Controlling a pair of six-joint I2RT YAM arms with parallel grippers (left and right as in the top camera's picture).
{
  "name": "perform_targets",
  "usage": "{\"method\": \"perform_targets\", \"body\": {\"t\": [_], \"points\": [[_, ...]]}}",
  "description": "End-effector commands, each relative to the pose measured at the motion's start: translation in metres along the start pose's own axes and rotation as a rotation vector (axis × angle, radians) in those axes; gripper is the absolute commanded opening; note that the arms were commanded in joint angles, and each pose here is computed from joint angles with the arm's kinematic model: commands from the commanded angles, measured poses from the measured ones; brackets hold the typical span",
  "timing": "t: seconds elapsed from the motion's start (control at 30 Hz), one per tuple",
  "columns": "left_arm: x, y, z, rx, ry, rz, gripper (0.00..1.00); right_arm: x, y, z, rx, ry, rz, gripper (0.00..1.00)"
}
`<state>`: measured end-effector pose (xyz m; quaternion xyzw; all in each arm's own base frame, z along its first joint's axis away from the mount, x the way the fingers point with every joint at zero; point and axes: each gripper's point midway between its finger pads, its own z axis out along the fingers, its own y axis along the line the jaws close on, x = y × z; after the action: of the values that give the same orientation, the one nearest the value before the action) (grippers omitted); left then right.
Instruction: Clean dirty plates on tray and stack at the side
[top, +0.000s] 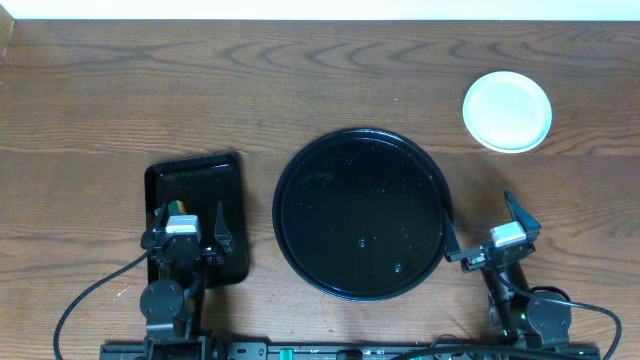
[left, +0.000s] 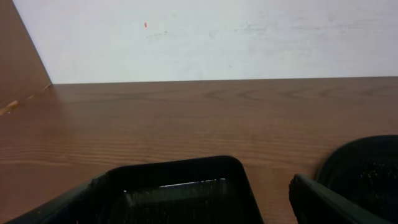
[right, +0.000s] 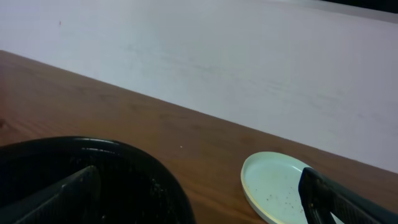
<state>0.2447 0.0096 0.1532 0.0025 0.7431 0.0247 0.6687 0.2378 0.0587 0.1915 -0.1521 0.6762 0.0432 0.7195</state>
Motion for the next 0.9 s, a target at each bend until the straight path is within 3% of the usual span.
{"method": "perform_targets", "body": {"t": [0.0,0.23,0.87], "points": [[0.015,-0.003,0.001,0.019,0.043,0.008,0.91,0.002,0.0,0.0,0.007,0.007,-0.023,0.99],[0.015,-0.003,0.001,0.019,0.043,0.008,0.9,0.033,0.004,0.0,-0.004,0.107,-0.012,0.99],[0.015,-0.003,0.001,0.019,0.043,0.008,0.9,0.041,-0.043,-0.007,0.203,0.131,0.12,0.99]]}}
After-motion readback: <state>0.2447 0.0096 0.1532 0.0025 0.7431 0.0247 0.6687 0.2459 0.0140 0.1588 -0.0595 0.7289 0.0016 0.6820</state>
